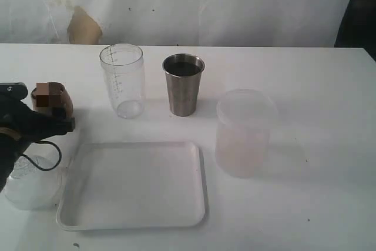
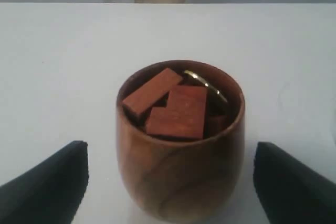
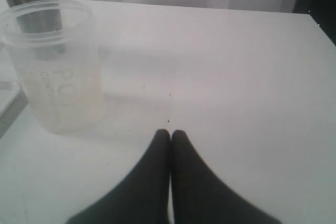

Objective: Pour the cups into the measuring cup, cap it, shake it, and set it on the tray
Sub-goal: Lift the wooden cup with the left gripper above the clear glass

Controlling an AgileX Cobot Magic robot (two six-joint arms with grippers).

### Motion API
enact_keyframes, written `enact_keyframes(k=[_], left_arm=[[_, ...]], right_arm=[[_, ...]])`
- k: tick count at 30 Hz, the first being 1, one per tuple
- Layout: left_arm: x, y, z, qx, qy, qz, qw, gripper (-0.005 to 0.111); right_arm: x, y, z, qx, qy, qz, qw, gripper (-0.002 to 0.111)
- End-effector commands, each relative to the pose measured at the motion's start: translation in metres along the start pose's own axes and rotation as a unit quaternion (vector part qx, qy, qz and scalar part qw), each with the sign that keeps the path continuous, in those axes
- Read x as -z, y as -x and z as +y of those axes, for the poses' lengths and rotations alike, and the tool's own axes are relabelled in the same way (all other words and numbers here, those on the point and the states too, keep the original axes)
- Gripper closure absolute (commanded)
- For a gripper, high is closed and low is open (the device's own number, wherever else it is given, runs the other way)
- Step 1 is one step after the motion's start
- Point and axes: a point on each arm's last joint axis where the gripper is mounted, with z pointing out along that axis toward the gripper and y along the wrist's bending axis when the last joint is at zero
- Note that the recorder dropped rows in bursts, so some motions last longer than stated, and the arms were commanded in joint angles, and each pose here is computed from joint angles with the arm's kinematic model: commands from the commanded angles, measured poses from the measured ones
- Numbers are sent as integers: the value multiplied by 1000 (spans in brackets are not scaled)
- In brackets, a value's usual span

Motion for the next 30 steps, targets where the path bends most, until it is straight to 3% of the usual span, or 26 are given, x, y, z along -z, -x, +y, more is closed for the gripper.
enact_keyframes(k=[1,22,30], left_arm=[[-12,2,-3,18,-5,-12,1000,26],[-40,-18,-6,36,8,7,999,26],[-35,-2,-7,37,4,18,999,26]], right_arm=[[0,-1,0,-2,-1,-1,1000,108],[0,-1,0,-2,-1,-1,1000,108],[0,-1,0,-2,-1,-1,1000,108]])
